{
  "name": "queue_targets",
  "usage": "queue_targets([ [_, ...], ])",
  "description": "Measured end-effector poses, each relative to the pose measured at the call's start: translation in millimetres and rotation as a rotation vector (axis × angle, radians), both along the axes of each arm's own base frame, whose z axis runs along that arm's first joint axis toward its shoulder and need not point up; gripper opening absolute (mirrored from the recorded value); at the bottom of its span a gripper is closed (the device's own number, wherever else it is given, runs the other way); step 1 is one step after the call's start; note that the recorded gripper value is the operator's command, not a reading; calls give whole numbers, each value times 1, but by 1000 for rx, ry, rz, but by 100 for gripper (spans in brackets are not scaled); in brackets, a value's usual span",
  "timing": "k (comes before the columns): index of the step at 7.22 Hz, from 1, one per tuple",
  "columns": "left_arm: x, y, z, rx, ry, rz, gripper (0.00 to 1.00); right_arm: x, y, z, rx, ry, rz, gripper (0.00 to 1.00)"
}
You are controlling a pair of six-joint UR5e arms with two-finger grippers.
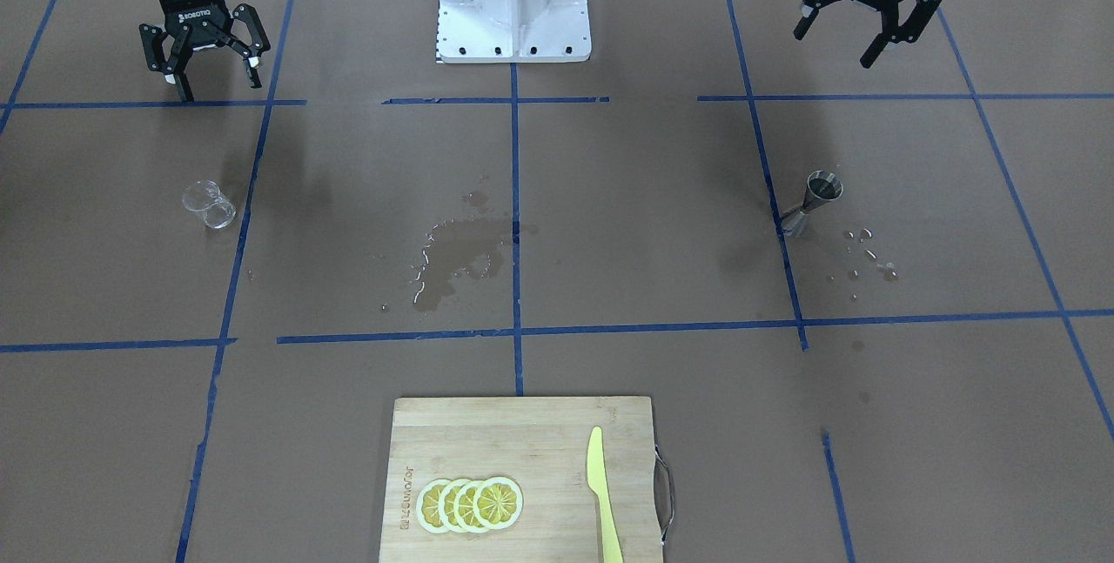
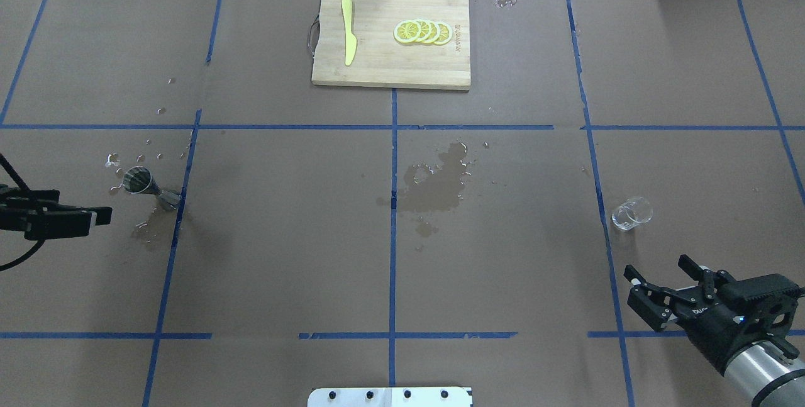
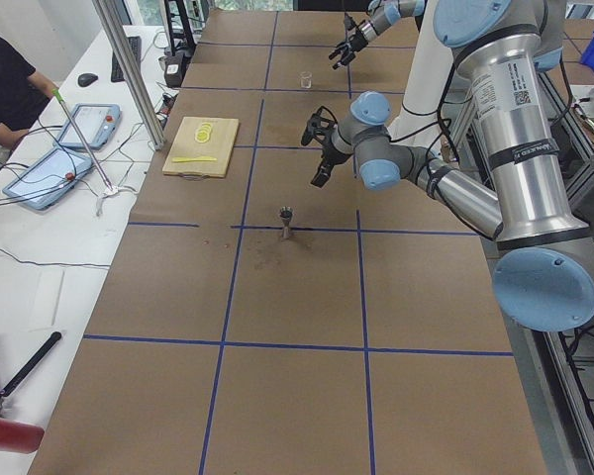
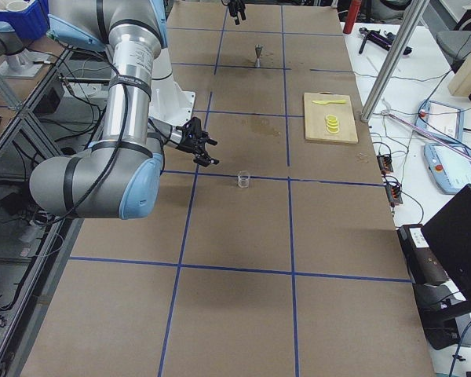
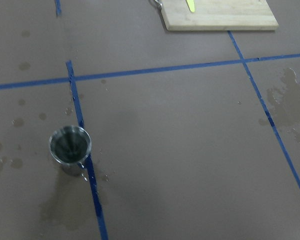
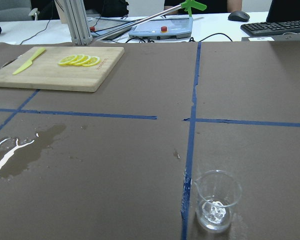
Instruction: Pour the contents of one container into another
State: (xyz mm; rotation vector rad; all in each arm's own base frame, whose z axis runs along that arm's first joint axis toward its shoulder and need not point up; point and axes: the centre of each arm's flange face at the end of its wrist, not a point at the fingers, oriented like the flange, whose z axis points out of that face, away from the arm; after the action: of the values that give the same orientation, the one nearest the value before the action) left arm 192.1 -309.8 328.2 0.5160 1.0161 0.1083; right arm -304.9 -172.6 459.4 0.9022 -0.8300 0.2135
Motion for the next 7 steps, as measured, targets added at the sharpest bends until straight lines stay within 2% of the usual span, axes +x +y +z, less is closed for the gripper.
queue_targets([
  [2, -7, -26, -19, 33, -57, -7, 100, 19, -11, 6, -33, 103, -60, 100],
  [3, -12, -38, -34, 46, -87, -3, 100, 30, -25, 9, -71, 146, -92, 100],
  [5, -34, -72, -74, 87, -177, -4, 100, 65, -60, 7, -177, 186, -162, 100],
  [7, -71, -110, -84, 108, -266, 29, 100, 119, -98, 8, -260, 204, -293, 100],
])
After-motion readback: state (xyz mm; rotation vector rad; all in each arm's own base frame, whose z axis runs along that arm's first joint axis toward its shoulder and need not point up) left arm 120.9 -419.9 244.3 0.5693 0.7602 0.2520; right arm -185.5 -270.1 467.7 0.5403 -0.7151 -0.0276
